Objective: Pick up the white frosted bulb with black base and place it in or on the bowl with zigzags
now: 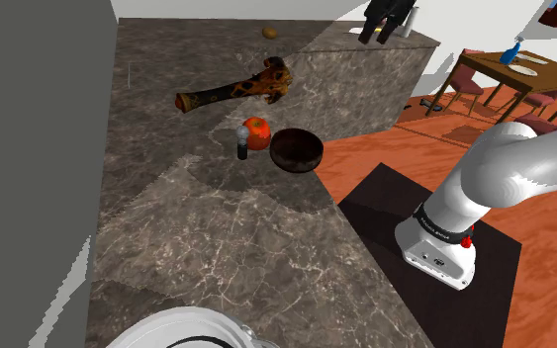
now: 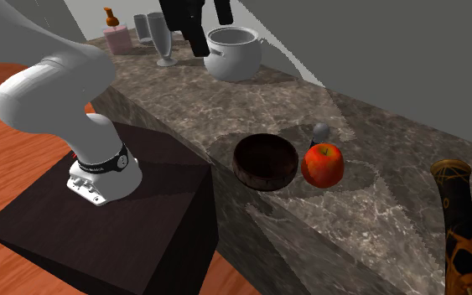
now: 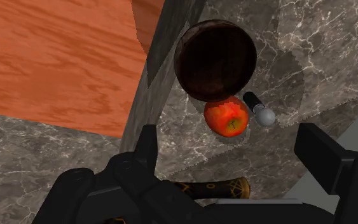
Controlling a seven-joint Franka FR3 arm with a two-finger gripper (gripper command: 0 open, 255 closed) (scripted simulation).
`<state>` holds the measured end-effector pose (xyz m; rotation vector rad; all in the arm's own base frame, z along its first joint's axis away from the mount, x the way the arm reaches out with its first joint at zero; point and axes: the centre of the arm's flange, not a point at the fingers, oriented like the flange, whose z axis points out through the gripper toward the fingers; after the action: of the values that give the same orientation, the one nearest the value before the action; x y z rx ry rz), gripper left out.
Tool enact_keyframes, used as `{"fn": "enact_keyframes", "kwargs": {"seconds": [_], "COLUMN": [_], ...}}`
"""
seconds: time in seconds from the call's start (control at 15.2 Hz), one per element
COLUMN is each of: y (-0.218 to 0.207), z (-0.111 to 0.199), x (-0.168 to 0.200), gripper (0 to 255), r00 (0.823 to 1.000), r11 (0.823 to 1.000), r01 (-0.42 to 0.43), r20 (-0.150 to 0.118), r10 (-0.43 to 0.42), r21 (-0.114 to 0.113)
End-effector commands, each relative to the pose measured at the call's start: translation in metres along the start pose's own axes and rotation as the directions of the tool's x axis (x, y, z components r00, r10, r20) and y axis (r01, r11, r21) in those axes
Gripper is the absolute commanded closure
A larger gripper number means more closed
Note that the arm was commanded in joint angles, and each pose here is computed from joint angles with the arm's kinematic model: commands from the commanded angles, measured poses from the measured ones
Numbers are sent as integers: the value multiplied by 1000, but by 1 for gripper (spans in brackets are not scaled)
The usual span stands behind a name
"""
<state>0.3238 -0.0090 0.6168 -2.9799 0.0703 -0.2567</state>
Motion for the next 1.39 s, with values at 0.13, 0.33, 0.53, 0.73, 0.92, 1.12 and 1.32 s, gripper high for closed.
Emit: {"fn": "enact_keyframes", "kwargs": {"seconds": [0.13, 0.33, 0.53, 0.73, 0.92, 1.12, 1.32], "y": [-12, -29, -46, -62, -78, -94, -109], "z": [22, 55, 87, 120, 152, 185, 217], "x": [8, 21, 35, 49, 64, 79, 95], "gripper": [0, 0, 0, 0, 0, 0, 0], "r00": [1000, 998, 995, 990, 983, 976, 966], "r11": [1000, 998, 994, 990, 983, 975, 966], "r01": [-26, -65, -104, -143, -181, -220, -257], "r20": [0, -1, -1, -1, 0, 0, 1], "r10": [26, 65, 104, 143, 181, 220, 258], "r21": [4, 10, 16, 22, 27, 33, 39]}}
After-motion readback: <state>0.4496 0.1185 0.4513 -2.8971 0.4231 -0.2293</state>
